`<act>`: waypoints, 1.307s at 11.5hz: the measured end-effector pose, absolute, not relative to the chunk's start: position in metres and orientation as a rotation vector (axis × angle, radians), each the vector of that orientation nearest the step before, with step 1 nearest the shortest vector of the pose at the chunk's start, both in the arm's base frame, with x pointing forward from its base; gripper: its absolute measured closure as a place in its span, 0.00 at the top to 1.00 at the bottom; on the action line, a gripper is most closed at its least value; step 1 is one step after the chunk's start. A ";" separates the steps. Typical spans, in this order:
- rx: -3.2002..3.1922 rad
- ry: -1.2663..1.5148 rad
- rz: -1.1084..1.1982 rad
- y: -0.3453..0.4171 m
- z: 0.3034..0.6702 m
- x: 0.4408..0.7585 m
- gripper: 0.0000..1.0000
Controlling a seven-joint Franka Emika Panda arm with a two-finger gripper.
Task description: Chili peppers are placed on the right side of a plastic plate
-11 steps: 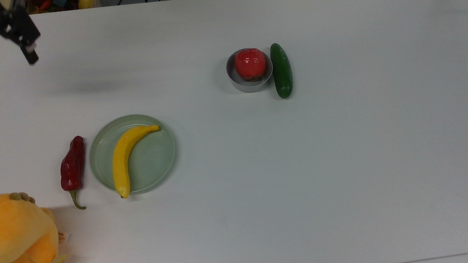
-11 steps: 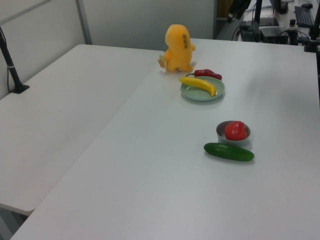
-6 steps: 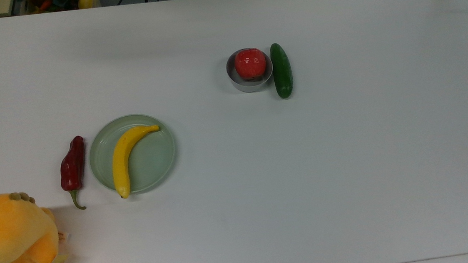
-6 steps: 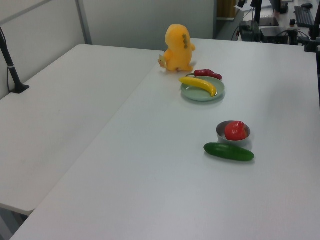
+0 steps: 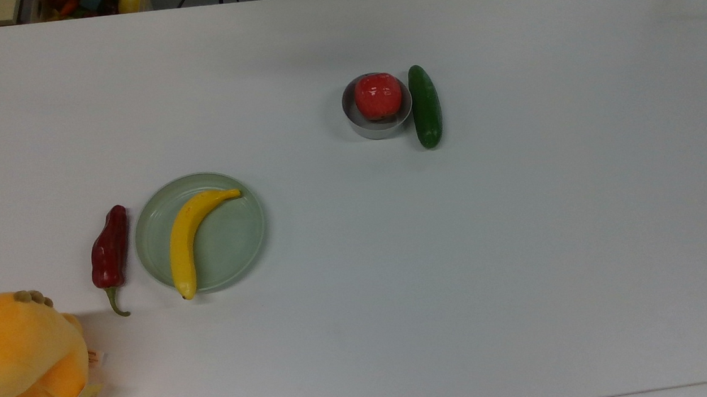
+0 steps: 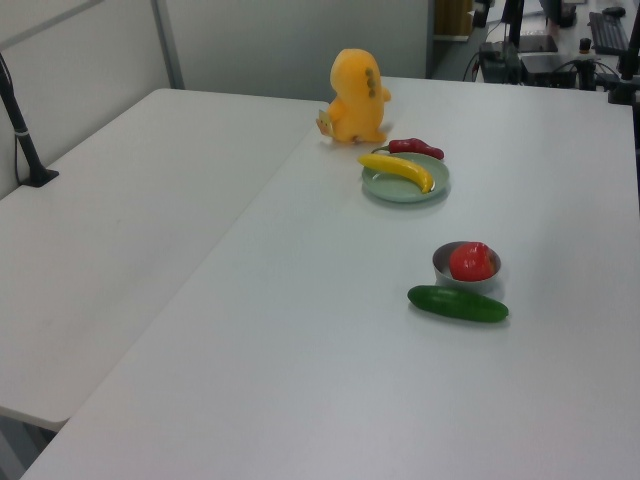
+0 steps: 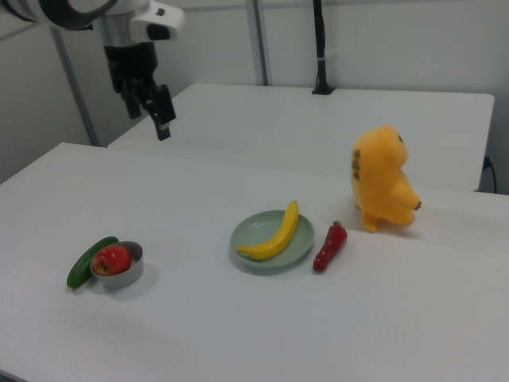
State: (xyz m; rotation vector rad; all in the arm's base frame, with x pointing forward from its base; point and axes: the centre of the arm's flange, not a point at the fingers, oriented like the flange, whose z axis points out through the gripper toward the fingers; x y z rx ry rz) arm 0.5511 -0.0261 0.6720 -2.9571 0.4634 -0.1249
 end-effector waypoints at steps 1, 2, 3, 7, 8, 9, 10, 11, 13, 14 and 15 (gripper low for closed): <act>-2.981 0.427 -0.106 -0.003 0.667 0.552 1.00; -2.998 0.372 -0.080 0.019 0.660 0.550 1.00; -3.013 0.326 -0.053 0.036 0.652 0.548 1.00; -3.065 0.065 -0.019 0.069 0.630 0.541 1.00; -3.063 0.034 -0.064 0.065 0.626 0.544 1.00; -3.060 0.009 -0.095 0.058 0.623 0.548 1.00; -3.059 -0.057 -0.125 0.048 0.623 0.551 1.00; -3.059 -0.117 -0.147 0.037 0.624 0.553 1.00; -3.089 -0.152 -0.188 0.013 0.626 0.556 1.00; -3.093 -0.149 -0.199 0.006 0.627 0.557 1.00; -3.093 -0.143 -0.204 0.003 0.627 0.557 1.00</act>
